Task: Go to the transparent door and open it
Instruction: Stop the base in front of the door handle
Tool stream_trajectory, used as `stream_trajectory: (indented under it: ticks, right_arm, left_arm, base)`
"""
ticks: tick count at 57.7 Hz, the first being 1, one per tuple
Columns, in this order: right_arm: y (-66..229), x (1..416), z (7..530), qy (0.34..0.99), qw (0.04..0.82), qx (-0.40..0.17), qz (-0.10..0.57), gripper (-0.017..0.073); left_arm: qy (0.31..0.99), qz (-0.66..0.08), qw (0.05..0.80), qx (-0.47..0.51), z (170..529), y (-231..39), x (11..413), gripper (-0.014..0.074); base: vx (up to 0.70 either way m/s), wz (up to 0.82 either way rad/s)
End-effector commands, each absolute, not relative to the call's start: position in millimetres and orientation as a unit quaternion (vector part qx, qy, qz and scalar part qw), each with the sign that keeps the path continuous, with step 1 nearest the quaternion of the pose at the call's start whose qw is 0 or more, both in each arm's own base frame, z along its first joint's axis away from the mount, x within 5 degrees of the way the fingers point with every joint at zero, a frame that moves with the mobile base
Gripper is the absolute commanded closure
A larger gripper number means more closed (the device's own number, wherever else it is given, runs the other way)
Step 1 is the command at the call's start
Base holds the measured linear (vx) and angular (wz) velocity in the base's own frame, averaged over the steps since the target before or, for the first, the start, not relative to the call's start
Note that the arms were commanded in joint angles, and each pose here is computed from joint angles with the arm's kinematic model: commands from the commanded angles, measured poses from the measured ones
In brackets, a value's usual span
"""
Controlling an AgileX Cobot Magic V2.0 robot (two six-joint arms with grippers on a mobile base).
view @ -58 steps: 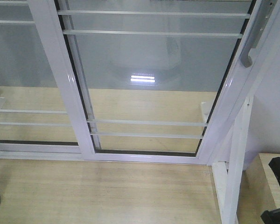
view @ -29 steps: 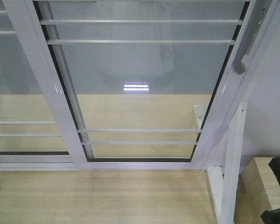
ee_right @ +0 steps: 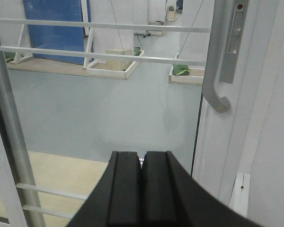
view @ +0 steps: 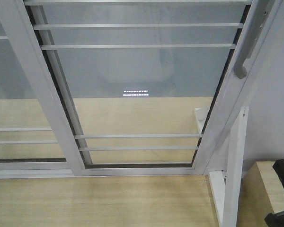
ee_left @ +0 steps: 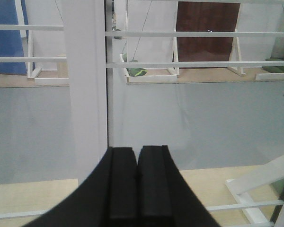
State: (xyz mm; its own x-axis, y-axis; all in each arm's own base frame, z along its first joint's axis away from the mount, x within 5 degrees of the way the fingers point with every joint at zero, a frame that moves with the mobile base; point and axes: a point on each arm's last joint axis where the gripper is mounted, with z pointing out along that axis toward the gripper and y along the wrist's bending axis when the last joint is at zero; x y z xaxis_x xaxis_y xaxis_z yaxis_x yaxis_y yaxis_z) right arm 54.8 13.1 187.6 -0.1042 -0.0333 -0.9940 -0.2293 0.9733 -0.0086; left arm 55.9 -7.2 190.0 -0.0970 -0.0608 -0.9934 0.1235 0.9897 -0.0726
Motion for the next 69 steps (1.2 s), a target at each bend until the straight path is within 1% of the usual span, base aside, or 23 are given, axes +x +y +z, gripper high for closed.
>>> stream_trajectory:
  ticks: [1, 69]
  right_arm:
    - [12.7, 55.0, 191.2, 0.711, 0.694, -0.085, 0.074, 0.0560]
    - [12.7, 55.0, 191.1, 0.712, 0.693, -0.085, 0.074, 0.0560]
  left_arm:
    - [0.713, -0.079, 0.696, 0.018, 188.4, -7.7, 56.4, 0.0596]
    - [0.713, -0.078, 0.696, 0.017, 188.4, -7.7, 56.4, 0.0596]
  base:
    - [0.04, -0.01]
    - [0.01, 0.00]
